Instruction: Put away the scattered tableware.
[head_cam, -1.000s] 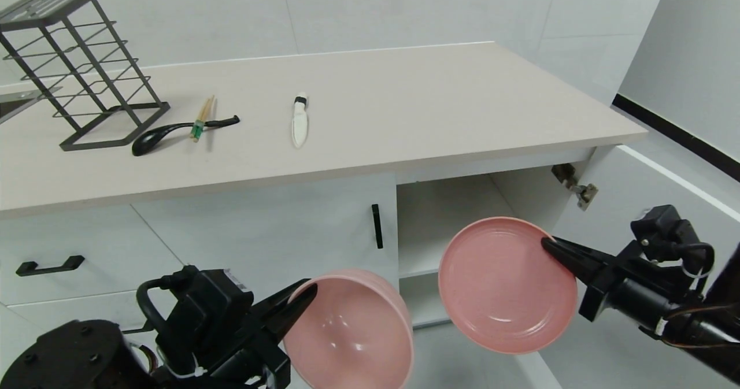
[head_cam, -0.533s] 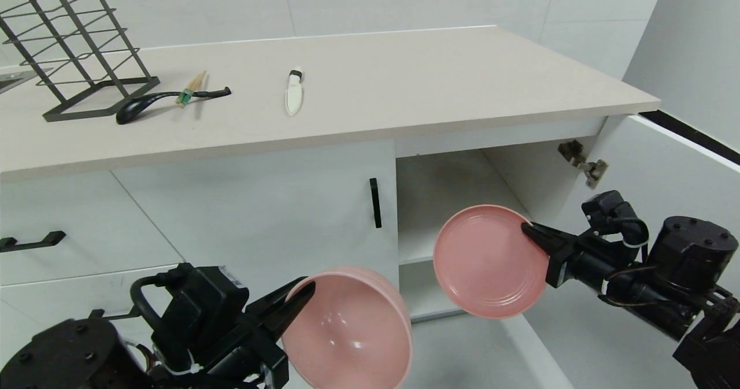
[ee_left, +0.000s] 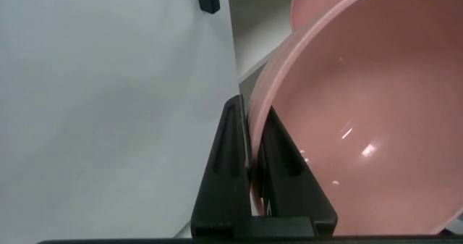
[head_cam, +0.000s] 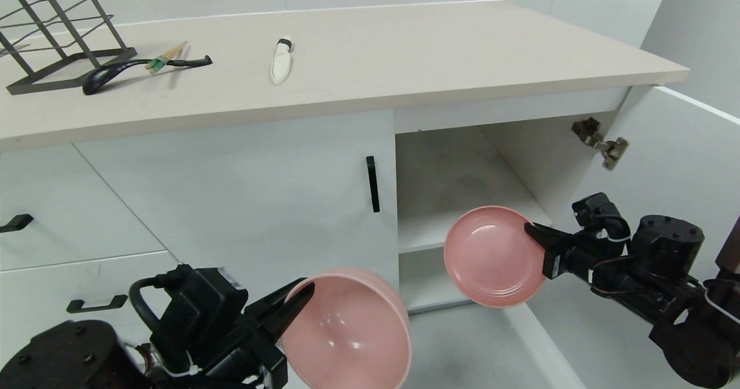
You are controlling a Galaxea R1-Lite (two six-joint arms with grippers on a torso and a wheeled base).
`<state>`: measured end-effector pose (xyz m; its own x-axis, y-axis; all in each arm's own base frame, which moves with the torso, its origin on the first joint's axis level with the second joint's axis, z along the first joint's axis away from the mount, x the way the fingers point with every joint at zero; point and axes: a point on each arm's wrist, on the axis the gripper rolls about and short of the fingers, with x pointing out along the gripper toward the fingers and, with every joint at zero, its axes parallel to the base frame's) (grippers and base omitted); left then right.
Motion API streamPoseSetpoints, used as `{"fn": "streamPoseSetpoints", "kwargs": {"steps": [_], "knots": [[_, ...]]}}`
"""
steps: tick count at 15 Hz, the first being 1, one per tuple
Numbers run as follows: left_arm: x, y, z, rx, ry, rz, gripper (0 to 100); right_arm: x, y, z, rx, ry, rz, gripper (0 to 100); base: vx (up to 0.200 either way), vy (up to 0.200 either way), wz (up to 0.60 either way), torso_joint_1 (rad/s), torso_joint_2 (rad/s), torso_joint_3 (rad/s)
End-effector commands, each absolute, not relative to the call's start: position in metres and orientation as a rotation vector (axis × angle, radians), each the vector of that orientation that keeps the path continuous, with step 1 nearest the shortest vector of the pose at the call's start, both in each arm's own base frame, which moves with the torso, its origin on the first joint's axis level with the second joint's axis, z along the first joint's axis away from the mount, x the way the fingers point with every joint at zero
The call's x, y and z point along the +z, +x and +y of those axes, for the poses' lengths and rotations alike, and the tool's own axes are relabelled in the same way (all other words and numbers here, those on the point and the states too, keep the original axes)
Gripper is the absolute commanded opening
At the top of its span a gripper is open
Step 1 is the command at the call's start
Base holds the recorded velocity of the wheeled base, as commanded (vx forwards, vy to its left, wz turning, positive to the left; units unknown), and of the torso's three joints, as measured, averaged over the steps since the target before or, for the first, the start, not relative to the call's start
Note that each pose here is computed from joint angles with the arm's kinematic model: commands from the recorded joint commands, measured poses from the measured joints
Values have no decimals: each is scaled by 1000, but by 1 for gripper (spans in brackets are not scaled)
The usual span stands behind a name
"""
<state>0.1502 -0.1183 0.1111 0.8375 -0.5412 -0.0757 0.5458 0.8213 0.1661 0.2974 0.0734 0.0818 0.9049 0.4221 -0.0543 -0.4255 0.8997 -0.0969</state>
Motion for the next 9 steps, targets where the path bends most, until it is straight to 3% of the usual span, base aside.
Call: {"fn": "streamPoseSetpoints", "kwargs": {"steps": [1, 2, 9], "knots": [[111, 150, -118, -578, 185, 27, 0, 80, 299, 74, 440, -108, 36, 0, 200, 0, 0, -2, 36, 32], [111, 150, -118, -578, 186, 24, 0, 83, 300, 74, 439, -106, 23, 0, 200, 0, 0, 2, 17, 36], [116, 147, -117, -583, 207, -10, 0, 97, 294, 91, 490, -81, -25, 0, 0, 0, 0, -2, 1, 15]]}}
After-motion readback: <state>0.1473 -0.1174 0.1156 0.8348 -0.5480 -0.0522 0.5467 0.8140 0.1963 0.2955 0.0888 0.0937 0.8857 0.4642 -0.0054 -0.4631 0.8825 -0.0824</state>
